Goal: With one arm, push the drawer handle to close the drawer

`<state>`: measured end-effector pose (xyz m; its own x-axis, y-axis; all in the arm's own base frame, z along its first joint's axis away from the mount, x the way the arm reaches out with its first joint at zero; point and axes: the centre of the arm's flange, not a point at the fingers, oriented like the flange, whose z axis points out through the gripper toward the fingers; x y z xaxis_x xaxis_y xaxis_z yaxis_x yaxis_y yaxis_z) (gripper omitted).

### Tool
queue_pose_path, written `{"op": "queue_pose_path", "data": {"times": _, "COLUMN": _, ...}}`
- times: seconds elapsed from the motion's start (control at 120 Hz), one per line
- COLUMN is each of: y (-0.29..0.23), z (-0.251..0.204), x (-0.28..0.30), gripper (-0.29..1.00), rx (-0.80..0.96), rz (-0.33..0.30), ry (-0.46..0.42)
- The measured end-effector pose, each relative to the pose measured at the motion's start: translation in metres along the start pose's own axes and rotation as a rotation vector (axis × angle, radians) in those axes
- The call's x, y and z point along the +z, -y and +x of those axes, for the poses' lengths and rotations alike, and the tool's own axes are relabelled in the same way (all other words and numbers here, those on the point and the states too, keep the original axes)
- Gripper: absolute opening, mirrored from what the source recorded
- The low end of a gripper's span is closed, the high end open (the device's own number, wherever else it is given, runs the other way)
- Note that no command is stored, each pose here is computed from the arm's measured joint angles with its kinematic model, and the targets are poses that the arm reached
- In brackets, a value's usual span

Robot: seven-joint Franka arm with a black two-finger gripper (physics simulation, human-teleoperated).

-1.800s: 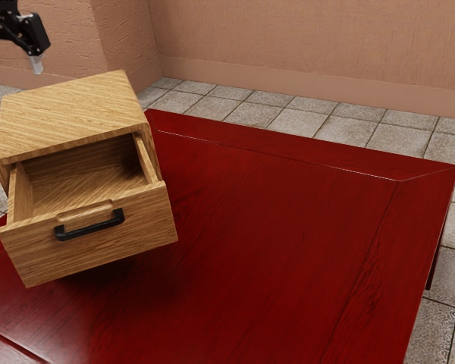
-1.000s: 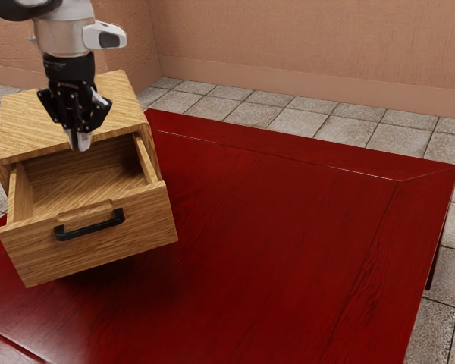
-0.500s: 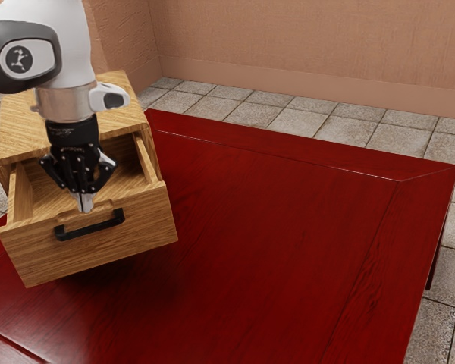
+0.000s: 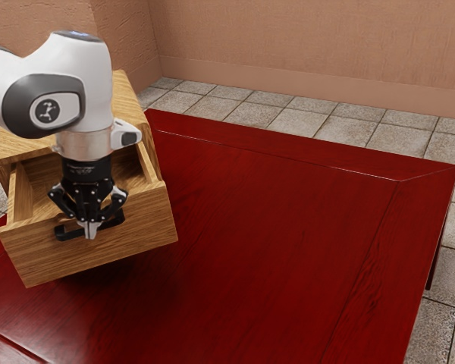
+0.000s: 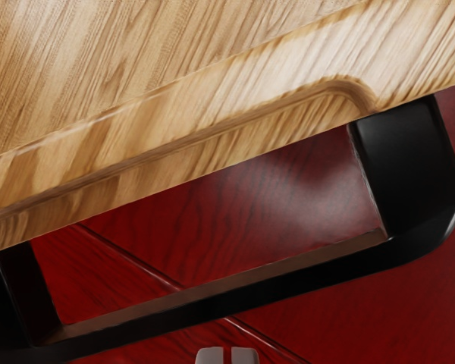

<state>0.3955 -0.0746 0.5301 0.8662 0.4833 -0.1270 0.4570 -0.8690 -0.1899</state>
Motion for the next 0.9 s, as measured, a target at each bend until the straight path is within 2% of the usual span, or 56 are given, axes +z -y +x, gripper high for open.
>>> {"op": "queue_pose_path", "data": {"times": 0.167, "y": -0.003, "z": 0.007, "x": 0.011, "gripper": -0.09, "rx": -0.057, "rz": 0.030, "ry": -0.024}}
{"op": "queue_pose_path", "data": {"times": 0.5, "y": -0.005, "z": 0.021, "x": 0.013, "gripper": -0.08, "rx": -0.139, "rz": 0.051, "ry": -0.090}}
{"op": "queue_pose_path", "data": {"times": 0.9, "y": 0.006, "z": 0.021, "x": 0.014, "gripper": -0.08, "rx": -0.222, "rz": 0.094, "ry": -0.080}}
